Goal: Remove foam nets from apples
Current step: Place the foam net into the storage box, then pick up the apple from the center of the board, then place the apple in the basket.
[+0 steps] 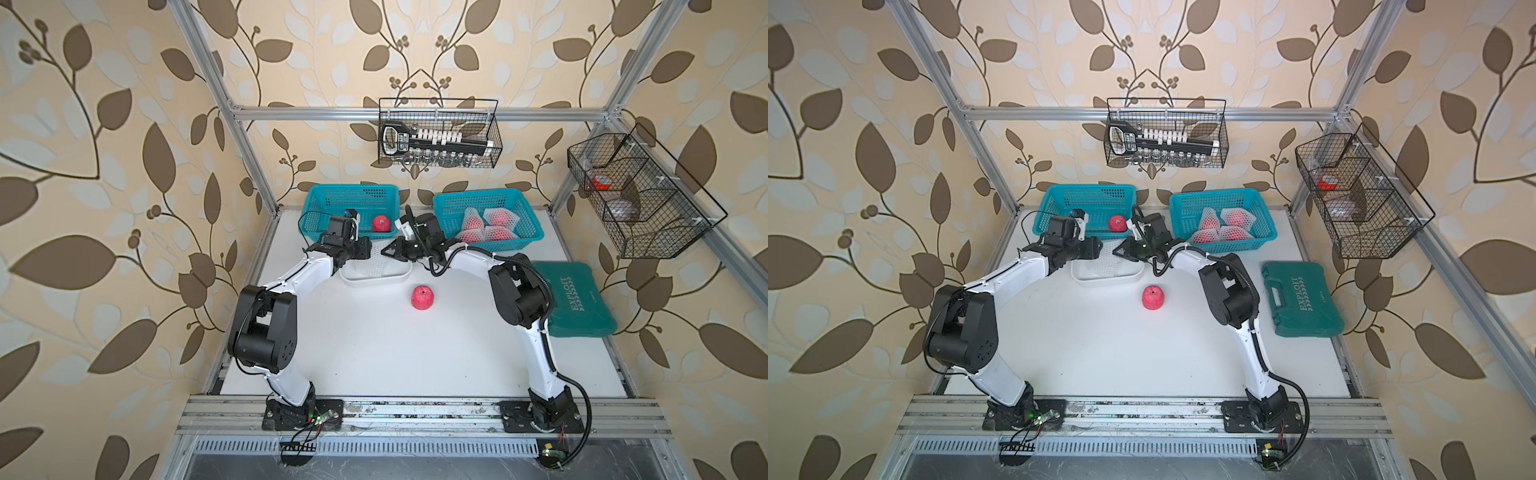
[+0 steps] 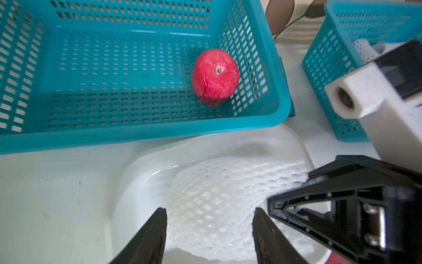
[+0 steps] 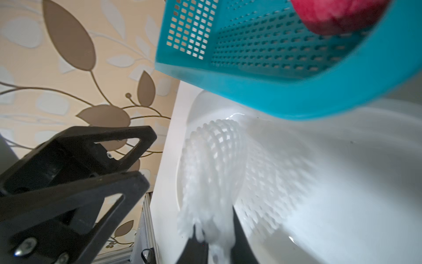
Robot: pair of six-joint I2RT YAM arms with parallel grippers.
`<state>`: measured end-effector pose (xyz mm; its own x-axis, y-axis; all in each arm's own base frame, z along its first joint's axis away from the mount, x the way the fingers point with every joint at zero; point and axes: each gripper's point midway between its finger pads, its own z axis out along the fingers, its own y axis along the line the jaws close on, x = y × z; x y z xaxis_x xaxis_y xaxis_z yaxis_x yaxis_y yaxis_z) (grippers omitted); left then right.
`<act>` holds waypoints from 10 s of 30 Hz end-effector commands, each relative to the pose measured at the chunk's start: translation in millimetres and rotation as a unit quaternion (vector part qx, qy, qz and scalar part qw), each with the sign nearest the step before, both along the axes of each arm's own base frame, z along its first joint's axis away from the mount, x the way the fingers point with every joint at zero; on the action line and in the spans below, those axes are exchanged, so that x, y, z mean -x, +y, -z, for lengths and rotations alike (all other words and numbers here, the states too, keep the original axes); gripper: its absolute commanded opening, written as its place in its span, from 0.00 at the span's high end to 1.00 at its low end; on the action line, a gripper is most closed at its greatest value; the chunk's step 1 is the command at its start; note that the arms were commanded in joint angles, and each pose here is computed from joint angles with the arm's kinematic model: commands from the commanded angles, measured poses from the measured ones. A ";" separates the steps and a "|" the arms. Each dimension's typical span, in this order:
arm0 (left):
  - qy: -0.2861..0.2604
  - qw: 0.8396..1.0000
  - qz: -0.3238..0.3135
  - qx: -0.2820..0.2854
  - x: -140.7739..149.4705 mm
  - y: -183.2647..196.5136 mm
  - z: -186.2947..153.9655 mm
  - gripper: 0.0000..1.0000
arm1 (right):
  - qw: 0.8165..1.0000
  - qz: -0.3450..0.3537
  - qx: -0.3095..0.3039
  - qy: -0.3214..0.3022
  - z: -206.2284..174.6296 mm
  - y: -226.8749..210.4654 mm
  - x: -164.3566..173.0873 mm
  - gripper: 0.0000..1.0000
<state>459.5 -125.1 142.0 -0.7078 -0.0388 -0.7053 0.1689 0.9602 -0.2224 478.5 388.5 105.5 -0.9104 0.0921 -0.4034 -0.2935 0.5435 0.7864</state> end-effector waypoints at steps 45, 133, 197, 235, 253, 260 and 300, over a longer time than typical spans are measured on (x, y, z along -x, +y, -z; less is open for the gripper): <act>0.068 0.991 0.105 -0.051 -15.0 -68.9 62.3 0.43 | 0.971 0.099 0.101 -0.194 -90.9 -138.3 64.9 0.01; 0.096 0.952 0.275 -0.096 129.9 -192.9 39.4 0.05 | 0.863 0.139 0.042 -0.484 -102.2 -199.9 199.1 0.00; -0.062 0.992 0.095 -0.048 -47.5 -34.1 -105.8 0.42 | 0.859 0.160 0.047 -0.484 -136.0 -191.5 170.1 0.00; -0.035 0.993 0.104 -0.029 -171.4 -35.5 13.8 0.39 | 0.867 0.167 0.066 -0.464 -116.3 -192.8 167.1 0.00; -0.105 0.989 0.108 -0.007 -154.3 -43.2 -73.9 0.36 | 0.868 0.165 0.064 -0.464 -116.3 -192.1 167.6 0.00; -0.071 0.991 0.110 -0.010 -131.1 -52.6 -51.8 0.36 | 0.867 0.158 0.060 -0.468 -113.7 -190.8 170.8 0.01; -0.035 0.994 0.095 -0.052 -158.5 -46.8 -10.3 0.05 | 0.864 0.170 0.078 -0.468 -116.7 -196.2 167.0 0.00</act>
